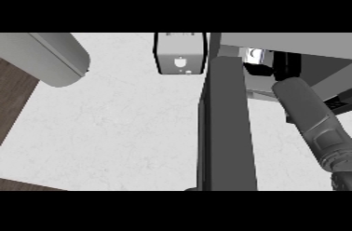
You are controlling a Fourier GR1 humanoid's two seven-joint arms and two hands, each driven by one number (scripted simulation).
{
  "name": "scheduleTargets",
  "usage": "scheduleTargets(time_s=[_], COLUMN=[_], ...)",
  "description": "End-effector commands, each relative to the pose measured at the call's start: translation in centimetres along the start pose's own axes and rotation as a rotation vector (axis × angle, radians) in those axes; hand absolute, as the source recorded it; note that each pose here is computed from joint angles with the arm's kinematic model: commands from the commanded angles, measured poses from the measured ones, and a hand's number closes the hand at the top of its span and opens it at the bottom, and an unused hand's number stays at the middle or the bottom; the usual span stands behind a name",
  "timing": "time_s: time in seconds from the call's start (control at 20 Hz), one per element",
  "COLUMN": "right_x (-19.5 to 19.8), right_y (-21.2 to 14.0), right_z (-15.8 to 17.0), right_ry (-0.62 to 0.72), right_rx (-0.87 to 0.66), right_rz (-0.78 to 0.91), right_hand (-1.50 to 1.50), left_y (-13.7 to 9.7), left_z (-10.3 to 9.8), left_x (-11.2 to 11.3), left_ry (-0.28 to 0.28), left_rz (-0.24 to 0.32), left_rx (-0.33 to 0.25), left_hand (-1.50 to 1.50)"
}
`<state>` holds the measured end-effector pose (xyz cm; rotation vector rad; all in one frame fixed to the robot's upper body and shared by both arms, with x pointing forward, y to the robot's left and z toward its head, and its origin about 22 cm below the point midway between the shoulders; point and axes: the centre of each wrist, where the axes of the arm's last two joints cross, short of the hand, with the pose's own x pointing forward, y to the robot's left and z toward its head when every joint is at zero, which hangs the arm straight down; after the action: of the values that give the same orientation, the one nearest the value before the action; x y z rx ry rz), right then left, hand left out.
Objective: Pick up the milk, place it into the microwave and close the microwave
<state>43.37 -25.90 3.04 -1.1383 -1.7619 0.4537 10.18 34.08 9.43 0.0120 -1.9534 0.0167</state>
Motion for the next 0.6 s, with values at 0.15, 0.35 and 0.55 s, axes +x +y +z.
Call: scheduleTargets(time_s=[0.15, 0.35, 0.55], right_x=[1.1, 1.4, 3.0], right_y=[0.3, 0.3, 0.3], right_z=[-0.5, -0.7, -1.7], right_ry=[-0.086, -0.116, -0.148], right_rx=[0.016, 0.056, 0.073], right_rz=[0.031, 0.004, -0.083], right_hand=[-1.5, -1.5, -1.5], left_y=[0.3, -0.1, -0.2], left_z=[-1.1, -1.1, -2.0], left_x=[-0.3, -0.9, -1.3], left_ry=[0.01, 0.027, 0.033], left_rz=[-0.043, -0.033, -0.02], left_rx=[0.013, -0.035, -0.087], left_hand=[-1.5, -1.5, -1.5])
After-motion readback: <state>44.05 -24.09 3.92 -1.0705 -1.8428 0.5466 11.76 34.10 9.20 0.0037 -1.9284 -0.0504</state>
